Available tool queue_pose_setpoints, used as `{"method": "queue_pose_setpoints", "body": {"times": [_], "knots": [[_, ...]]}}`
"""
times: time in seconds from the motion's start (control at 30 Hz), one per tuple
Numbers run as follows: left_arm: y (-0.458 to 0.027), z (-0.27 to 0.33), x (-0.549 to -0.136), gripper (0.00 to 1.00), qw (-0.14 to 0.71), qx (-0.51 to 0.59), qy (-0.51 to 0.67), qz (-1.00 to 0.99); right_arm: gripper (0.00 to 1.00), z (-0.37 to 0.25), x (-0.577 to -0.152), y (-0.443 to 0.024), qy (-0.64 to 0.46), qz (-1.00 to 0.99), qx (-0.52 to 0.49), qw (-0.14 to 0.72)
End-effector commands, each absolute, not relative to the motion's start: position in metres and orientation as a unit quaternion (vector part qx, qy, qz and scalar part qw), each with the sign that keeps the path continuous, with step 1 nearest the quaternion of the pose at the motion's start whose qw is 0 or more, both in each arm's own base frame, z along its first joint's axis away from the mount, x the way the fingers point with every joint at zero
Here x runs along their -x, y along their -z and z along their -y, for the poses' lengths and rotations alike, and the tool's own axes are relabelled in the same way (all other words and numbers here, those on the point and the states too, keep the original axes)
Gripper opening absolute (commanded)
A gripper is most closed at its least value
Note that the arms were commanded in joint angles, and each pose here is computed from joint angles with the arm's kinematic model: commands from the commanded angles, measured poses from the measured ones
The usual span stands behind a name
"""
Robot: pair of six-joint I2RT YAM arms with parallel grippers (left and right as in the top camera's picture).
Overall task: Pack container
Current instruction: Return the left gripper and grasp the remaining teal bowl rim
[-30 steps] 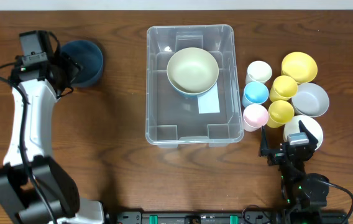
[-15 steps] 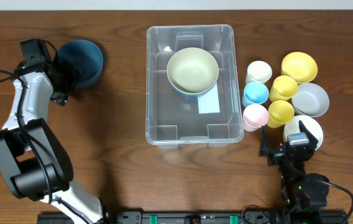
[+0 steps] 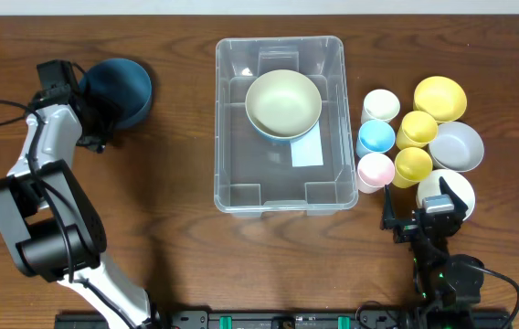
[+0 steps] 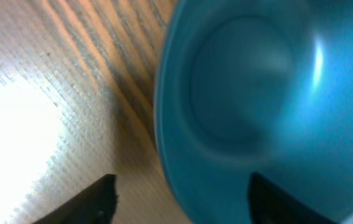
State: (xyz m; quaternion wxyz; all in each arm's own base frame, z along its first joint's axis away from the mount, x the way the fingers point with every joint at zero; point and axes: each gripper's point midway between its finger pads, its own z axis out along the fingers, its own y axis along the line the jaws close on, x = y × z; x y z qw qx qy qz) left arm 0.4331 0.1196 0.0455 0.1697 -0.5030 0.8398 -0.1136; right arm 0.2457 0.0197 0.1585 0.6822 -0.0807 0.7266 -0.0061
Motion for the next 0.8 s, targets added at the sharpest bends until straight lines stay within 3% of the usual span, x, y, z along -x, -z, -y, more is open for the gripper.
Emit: {"method": "queue_pose_setpoints", "body": {"times": [0.0, 0.03, 0.1, 0.47, 0.77], "knots": [[-0.049, -0.126, -0.44, 0.38, 0.183, 0.504, 0.115, -0.836, 0.99, -0.019, -0.246, -0.157, 0.009, -0.728, 0.083, 0.681], [-0.051, -0.126, -0.442, 0.26, 0.188, 0.503, 0.116, -0.835, 0.99, -0.019, -0.246, -0.157, 0.009, -0.728, 0.083, 0.681], [-0.053, -0.127, -0.443, 0.11, 0.192, 0.503, 0.116, -0.835, 0.99, -0.019, -0.246, -0.157, 0.009, -0.728, 0.083, 0.681], [-0.072, -0.129, -0.444, 0.06, 0.212, 0.491, 0.119, -0.837, 0.99, -0.019, -0.246, -0.157, 0.009, -0.728, 0.083, 0.681], [-0.166, -0.126, -0.437, 0.06, 0.306, 0.452, 0.13, -0.828, 0.99, -0.019, -0.246, -0.157, 0.009, -0.728, 0.083, 0.681]]}}
